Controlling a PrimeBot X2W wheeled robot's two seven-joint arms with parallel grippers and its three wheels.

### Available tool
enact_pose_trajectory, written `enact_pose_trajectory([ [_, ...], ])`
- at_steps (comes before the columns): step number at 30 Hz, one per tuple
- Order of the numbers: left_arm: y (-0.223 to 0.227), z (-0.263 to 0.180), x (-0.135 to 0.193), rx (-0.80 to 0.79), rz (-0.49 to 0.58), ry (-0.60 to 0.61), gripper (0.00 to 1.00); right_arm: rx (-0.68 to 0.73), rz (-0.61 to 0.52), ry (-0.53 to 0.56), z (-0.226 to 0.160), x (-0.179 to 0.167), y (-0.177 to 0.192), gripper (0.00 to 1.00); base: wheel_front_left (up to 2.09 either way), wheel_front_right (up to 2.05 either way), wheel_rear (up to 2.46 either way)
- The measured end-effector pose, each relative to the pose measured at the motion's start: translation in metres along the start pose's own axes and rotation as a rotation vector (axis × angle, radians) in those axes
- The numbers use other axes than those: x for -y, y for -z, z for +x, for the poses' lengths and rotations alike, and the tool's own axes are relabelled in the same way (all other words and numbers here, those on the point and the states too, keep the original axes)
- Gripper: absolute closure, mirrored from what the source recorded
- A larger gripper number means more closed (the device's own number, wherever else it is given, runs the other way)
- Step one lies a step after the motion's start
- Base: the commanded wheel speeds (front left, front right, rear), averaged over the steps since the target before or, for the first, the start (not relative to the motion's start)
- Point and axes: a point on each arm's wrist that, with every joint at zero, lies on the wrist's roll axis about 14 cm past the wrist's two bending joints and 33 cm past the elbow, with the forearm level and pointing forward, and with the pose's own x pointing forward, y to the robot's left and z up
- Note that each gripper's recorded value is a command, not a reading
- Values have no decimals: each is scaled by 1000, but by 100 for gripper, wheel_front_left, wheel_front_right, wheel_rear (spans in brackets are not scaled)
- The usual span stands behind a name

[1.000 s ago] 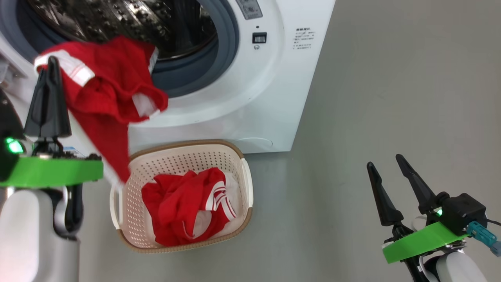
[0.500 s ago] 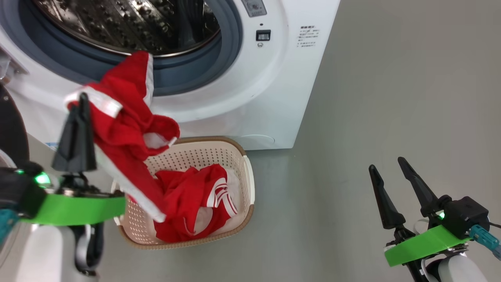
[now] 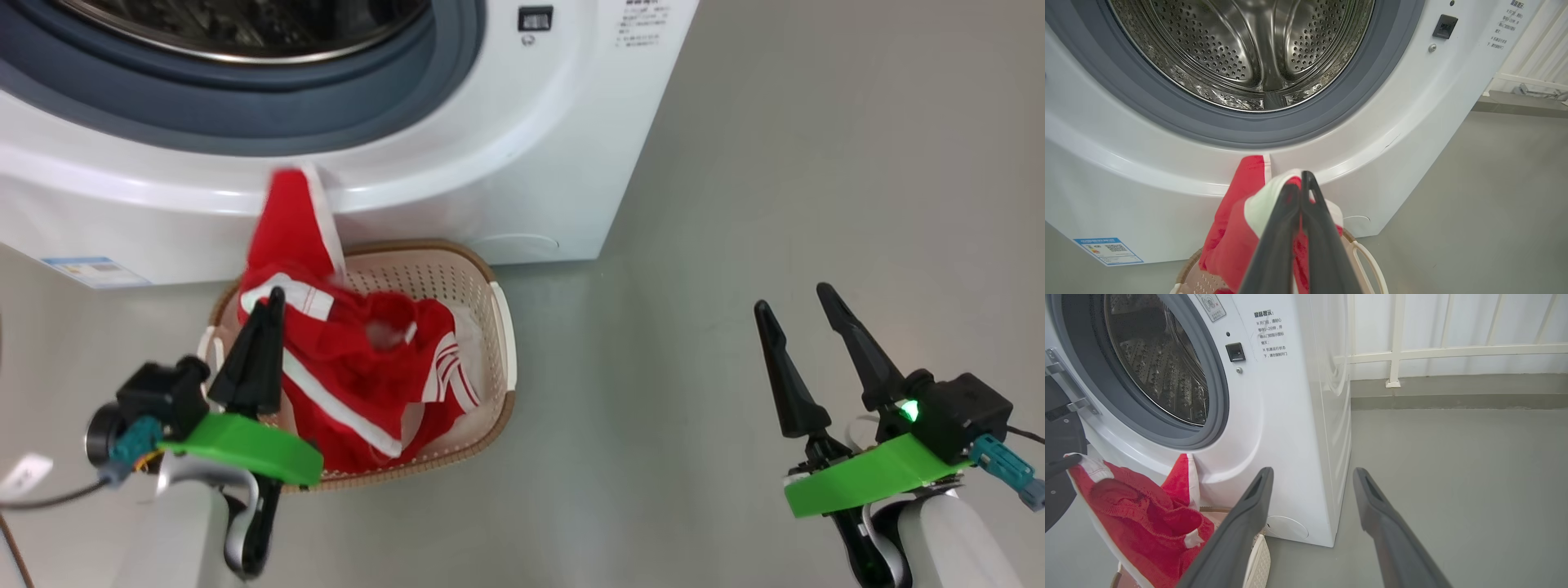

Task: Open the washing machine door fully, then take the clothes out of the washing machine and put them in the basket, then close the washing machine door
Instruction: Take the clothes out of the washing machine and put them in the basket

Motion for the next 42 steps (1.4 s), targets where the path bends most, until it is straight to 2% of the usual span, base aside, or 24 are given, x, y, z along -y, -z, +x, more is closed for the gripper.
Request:
enact_pose_trajectory([
  [18, 130, 42, -11, -393, 66, 64, 100, -66, 1, 14, 29, 5, 40, 0, 0, 0, 0],
  [26, 174, 45, -25, -540, 95, 69, 100, -93, -3, 3, 35, 3, 54, 0, 0, 0, 0],
  [34, 217, 36, -12, -675, 99, 126, 100, -123, -6, 18, 36, 9, 67, 0, 0, 0, 0],
  [38, 219, 38, -13, -687, 85, 119, 100, -126, -7, 23, 36, 10, 68, 0, 0, 0, 0],
  [39, 217, 39, -13, -684, 82, 116, 89, -124, -6, 22, 36, 10, 67, 0, 0, 0, 0],
  [41, 214, 40, -14, -676, 69, 106, 58, -120, -5, 19, 36, 9, 66, 0, 0, 0, 0],
  [42, 212, 41, -15, -673, 61, 100, 22, -117, -5, 19, 37, 9, 65, 0, 0, 0, 0],
])
